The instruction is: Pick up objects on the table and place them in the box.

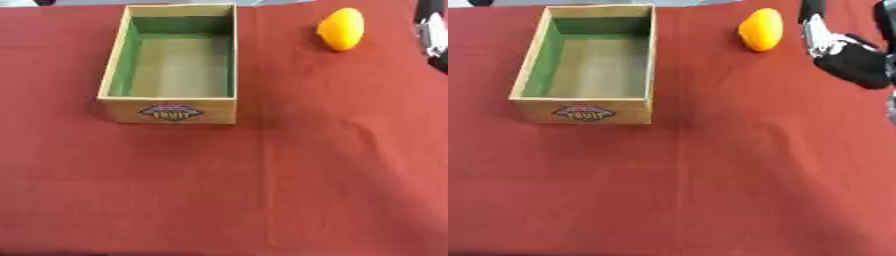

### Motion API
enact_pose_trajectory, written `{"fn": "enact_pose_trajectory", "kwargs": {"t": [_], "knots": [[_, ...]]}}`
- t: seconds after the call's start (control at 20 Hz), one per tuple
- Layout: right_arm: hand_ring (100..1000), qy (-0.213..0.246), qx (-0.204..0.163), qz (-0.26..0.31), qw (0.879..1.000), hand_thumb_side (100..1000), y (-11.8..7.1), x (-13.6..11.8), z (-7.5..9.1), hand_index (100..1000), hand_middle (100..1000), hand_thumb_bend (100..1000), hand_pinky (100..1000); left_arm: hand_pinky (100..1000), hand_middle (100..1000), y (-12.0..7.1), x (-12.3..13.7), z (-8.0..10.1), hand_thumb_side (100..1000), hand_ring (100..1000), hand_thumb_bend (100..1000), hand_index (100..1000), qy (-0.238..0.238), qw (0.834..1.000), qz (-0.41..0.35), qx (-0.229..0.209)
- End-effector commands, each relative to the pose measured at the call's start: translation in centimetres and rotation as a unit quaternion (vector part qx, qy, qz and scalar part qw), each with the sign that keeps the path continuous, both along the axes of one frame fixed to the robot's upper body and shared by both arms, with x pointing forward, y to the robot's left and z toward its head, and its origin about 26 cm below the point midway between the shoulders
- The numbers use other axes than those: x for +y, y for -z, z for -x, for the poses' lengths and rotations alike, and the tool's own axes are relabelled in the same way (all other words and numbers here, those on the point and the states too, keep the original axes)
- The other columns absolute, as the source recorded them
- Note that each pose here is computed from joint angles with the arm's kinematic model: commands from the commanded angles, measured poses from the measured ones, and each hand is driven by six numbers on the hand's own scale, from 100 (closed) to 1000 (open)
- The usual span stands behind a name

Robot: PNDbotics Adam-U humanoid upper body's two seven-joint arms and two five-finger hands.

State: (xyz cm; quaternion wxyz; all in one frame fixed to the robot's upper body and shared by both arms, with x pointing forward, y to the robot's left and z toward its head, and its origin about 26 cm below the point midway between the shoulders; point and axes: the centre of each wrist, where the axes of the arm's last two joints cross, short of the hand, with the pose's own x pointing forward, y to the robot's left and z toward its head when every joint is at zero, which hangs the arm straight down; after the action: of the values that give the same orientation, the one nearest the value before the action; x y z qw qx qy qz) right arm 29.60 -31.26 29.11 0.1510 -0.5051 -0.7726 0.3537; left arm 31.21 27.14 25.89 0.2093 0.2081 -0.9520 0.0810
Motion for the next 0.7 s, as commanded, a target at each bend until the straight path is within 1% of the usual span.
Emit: {"fn": "enact_pose_trajectory", "kwargs": {"t": [0.05,0.1,0.15,0.3,0.45,0.7], "knots": [[845,0.066,0.02,0.069,0.995,951,-3.0,-0.2,0.5,953,823,257,776,607,728,-1.0,0.0,0.4,964,663,177,892,0.0,1.0,-0.014,-0.016],[860,0.085,0.038,0.09,0.992,977,-3.6,-0.4,0.3,952,839,337,790,607,728,-1.0,0.0,0.4,964,663,177,892,0.001,1.0,-0.015,-0.015],[869,0.102,0.055,0.109,0.987,987,-4.1,-0.6,0.0,943,844,376,798,607,728,-1.0,0.0,0.4,964,663,177,892,0.001,1.0,-0.015,-0.014],[887,0.141,0.106,0.154,0.972,994,-5.2,-1.5,-1.2,943,856,403,815,607,729,-1.0,0.0,0.4,964,663,177,895,0.002,1.0,-0.017,-0.014],[915,0.17,0.152,0.179,0.957,987,-6.1,-2.7,-2.8,992,882,459,837,607,729,-1.0,-0.1,0.4,964,663,174,894,0.004,1.0,-0.02,-0.013],[956,0.211,0.224,0.206,0.929,951,-7.1,-5.0,-6.1,1000,935,530,866,606,729,-1.1,-0.1,0.4,964,662,173,895,0.006,1.0,-0.023,-0.011]]}}
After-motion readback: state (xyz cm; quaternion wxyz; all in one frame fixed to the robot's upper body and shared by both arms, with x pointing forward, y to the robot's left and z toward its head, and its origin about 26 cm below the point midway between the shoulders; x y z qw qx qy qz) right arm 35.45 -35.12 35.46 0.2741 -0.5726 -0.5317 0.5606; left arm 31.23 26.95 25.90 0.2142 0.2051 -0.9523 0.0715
